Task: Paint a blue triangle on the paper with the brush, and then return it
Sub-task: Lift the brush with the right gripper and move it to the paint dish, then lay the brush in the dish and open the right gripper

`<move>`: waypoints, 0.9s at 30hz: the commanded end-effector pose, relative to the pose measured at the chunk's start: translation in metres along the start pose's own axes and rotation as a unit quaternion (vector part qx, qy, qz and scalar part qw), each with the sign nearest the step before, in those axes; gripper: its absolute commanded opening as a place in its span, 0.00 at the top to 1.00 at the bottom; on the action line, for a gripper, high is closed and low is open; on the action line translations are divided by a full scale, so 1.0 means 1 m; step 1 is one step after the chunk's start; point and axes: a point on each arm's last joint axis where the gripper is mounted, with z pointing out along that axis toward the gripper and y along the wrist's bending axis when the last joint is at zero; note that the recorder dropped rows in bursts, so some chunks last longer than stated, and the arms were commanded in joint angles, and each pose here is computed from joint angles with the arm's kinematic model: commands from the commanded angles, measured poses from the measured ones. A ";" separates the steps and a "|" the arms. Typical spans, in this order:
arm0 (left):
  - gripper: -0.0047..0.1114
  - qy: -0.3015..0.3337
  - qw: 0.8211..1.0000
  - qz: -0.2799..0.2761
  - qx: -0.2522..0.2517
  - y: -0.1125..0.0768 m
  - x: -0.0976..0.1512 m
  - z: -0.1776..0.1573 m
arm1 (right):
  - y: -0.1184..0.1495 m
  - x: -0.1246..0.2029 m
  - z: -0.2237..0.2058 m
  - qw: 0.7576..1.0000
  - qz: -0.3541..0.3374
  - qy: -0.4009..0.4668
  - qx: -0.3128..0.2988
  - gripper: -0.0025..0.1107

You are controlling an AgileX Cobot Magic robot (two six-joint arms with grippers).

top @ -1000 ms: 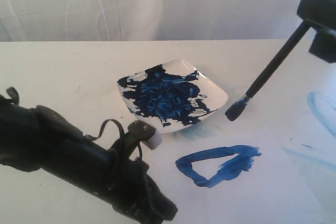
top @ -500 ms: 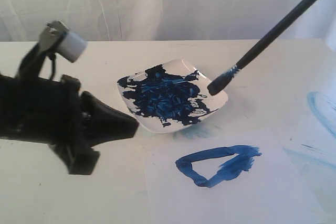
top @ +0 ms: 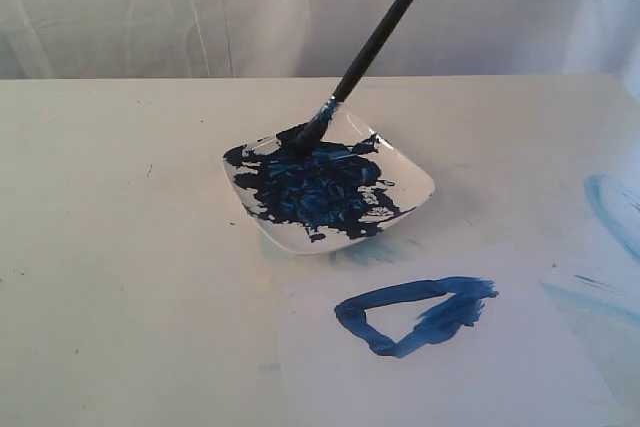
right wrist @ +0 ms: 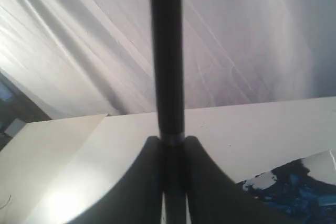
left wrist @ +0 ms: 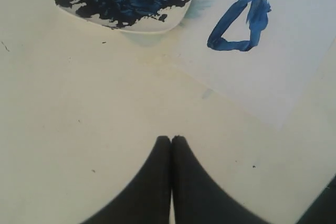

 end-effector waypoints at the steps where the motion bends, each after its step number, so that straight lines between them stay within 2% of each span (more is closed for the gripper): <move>1: 0.96 0.001 1.000 -0.007 -0.006 -0.001 0.028 0.000 | -0.043 -0.009 0.023 0.996 0.088 0.023 -0.006 0.98; 7: 0.96 -0.009 1.000 -0.011 -0.011 -0.001 0.050 0.016 | -0.102 -0.008 0.049 0.985 0.172 0.006 0.017 0.98; 14: 0.96 -0.048 0.999 -0.022 -0.015 0.001 0.054 0.028 | -0.171 0.017 0.074 0.968 0.244 0.014 0.059 0.98; 22: 0.96 -0.051 0.998 -0.018 -0.017 0.001 0.055 0.030 | -0.220 0.058 0.094 0.944 0.317 0.027 0.086 0.98; 27: 0.96 -0.052 0.998 -0.018 -0.017 0.001 0.055 0.030 | -0.240 0.079 0.100 0.931 0.350 0.033 0.099 0.98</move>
